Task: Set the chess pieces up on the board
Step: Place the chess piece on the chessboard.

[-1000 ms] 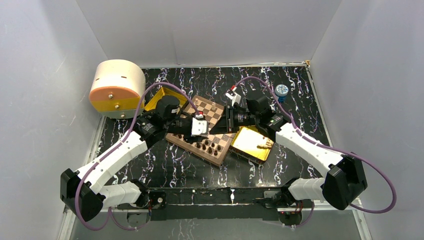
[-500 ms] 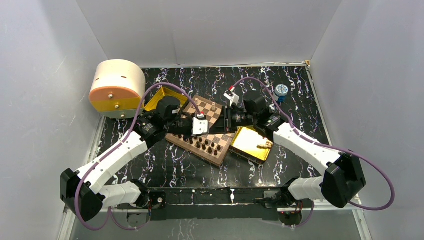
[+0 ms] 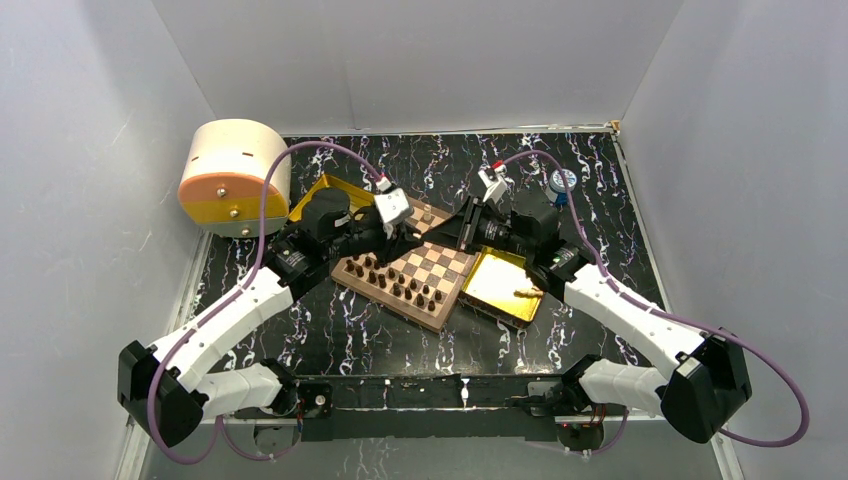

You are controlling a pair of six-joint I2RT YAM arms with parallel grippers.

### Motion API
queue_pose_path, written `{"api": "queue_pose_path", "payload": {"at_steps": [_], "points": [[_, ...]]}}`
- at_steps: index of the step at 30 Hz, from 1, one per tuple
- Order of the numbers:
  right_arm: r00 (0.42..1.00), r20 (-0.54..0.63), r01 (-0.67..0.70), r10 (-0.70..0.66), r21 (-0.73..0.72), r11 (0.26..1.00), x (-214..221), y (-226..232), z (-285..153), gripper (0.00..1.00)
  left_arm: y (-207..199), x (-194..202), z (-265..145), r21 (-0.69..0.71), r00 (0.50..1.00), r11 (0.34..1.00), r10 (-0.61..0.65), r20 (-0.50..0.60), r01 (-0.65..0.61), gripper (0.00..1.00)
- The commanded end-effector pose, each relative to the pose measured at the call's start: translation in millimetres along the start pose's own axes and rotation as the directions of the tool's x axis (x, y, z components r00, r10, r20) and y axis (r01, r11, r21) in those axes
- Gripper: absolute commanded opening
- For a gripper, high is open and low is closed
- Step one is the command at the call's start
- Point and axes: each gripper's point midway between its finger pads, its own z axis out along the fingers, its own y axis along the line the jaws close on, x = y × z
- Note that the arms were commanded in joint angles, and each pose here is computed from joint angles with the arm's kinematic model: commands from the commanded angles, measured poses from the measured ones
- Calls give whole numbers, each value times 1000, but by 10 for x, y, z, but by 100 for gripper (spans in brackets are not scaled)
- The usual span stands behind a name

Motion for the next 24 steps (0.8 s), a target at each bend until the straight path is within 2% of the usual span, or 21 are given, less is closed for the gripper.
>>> {"api": "queue_pose_path", "payload": {"at_steps": [1, 6, 7, 12, 15, 18, 19, 24], "points": [[983, 177, 73, -54, -106, 992, -399, 365, -16, 3, 102, -216, 20, -92, 972, 971, -208, 110, 219, 1], [978, 199, 91, -68, -110, 990, -489, 398, 34, 0, 135, -246, 75, -101, 942, 943, -299, 156, 316, 1], [977, 200, 92, -70, -105, 990, -492, 386, 44, 0, 165, -239, 75, -118, 938, 938, -307, 160, 327, 4], [975, 193, 112, -106, -17, 994, -484, 218, 51, 0, 287, -72, 79, -207, 924, 901, -361, 128, 381, 40], [966, 201, 151, -164, 79, 985, -530, 75, 16, 0, 303, 24, 68, -234, 919, 889, -381, 101, 394, 57], [956, 180, 204, -233, 165, 965, -576, -55, 15, 0, 303, 135, 41, -260, 916, 879, -395, 75, 400, 77], [954, 169, 216, -249, 190, 958, -586, -100, 24, 0, 312, 172, 27, -273, 915, 875, -397, 69, 400, 87], [930, 156, 276, -332, 295, 915, -680, -306, 43, 0, 394, 406, -79, -368, 912, 844, -410, 25, 390, 92]]}}
